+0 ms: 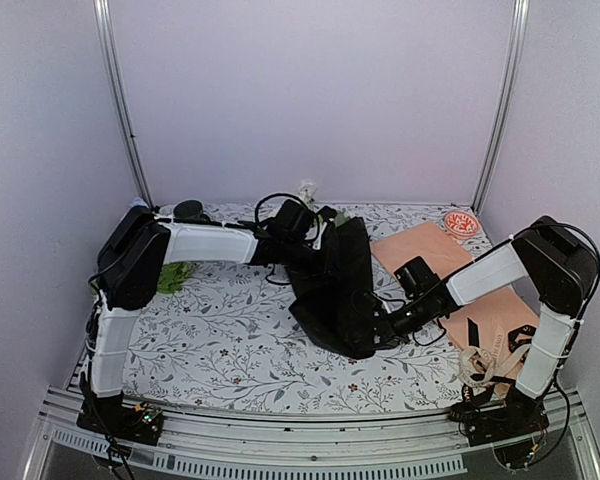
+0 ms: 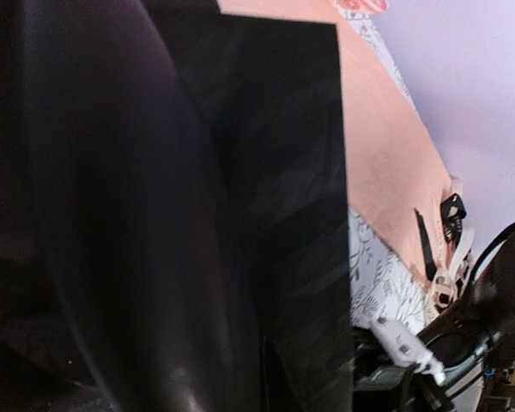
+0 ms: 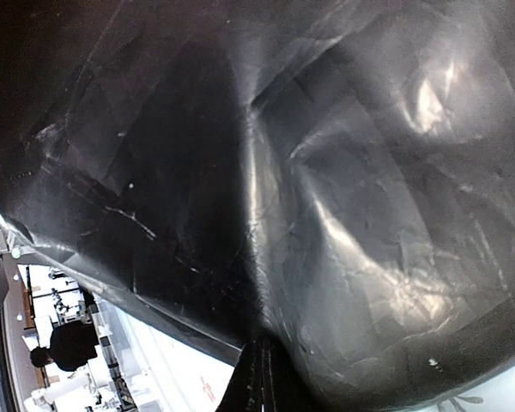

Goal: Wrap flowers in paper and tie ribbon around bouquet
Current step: Fold the 2/3-folded wrapping paper at the center of the board.

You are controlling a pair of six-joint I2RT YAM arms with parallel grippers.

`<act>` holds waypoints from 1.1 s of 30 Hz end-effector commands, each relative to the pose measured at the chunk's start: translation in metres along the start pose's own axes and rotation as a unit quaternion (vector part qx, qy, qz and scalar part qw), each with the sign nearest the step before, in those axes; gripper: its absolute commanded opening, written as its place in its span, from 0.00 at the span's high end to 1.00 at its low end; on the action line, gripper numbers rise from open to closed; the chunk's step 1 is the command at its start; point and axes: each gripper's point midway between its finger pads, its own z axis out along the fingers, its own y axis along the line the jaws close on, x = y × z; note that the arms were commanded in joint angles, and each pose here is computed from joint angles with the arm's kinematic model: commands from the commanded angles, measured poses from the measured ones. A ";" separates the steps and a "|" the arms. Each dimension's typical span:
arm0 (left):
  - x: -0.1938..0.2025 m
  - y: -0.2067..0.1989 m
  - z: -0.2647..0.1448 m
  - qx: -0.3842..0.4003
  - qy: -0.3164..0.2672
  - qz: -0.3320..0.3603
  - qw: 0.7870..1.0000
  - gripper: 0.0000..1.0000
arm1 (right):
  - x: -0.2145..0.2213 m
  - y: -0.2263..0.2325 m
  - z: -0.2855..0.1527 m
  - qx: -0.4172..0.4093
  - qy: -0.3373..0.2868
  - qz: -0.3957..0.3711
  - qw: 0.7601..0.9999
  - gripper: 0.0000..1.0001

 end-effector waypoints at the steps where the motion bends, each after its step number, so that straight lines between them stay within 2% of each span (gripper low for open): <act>1: 0.028 0.030 -0.044 -0.072 -0.007 -0.001 0.997 1.00 | 0.036 -0.059 0.002 0.131 0.040 0.048 0.989 1.00; 5: 0.039 0.071 -0.106 -0.128 -0.058 -0.041 0.989 1.00 | 0.044 -0.067 0.002 0.143 0.047 0.057 0.987 1.00; 7: 0.052 0.085 -0.122 -0.151 -0.060 -0.048 0.986 0.95 | 0.045 -0.070 0.001 0.151 0.048 0.058 0.986 1.00; 9: 0.066 0.091 -0.127 -0.158 -0.050 -0.051 0.985 0.85 | 0.043 -0.070 0.000 0.158 0.048 0.055 0.985 1.00; 11: 0.082 0.097 -0.127 -0.161 -0.030 -0.057 0.985 0.69 | 0.041 -0.070 -0.001 0.162 0.047 0.052 0.984 0.99; 12: 0.087 0.100 -0.129 -0.171 -0.024 -0.060 0.983 0.64 | 0.040 -0.070 -0.002 0.163 0.047 0.050 0.984 1.00; 15: 0.077 0.107 -0.161 -0.231 -0.066 -0.059 0.969 0.60 | 0.040 -0.070 -0.003 0.167 0.047 0.050 0.984 1.00; 17: 0.051 0.093 -0.195 -0.266 -0.129 -0.041 0.954 0.58 | 0.040 -0.070 -0.003 0.166 0.048 0.052 0.984 0.99; 19: 0.019 0.054 -0.224 -0.288 -0.193 0.010 0.938 0.57 | 0.040 -0.070 -0.003 0.169 0.048 0.052 0.983 1.00; 21: 0.004 0.013 -0.236 -0.306 -0.221 0.066 0.924 0.56 | 0.040 -0.071 -0.003 0.172 0.050 0.053 0.982 0.99; 23: 0.003 -0.021 -0.222 -0.288 -0.211 0.113 0.927 0.55 | 0.039 -0.071 -0.003 0.173 0.050 0.054 0.982 0.99; 24: 0.004 -0.035 -0.204 -0.254 -0.201 0.128 0.937 0.55 | 0.039 -0.071 -0.003 0.173 0.049 0.055 0.982 0.99; 26: 0.023 -0.053 -0.155 -0.171 -0.144 0.153 0.963 0.60 | 0.038 -0.071 -0.002 0.171 0.049 0.056 0.982 1.00; 27: 0.032 -0.054 -0.134 -0.153 -0.117 0.157 0.969 0.62 | 0.038 -0.071 -0.002 0.170 0.050 0.056 0.983 1.00; 30: 0.051 -0.052 -0.089 -0.142 -0.055 0.152 0.976 0.65 | 0.040 -0.072 0.000 0.170 0.053 0.058 0.982 1.00; 33: 0.046 -0.072 -0.078 -0.129 -0.065 0.168 0.975 0.64 | 0.042 -0.073 0.001 0.170 0.055 0.061 0.982 0.99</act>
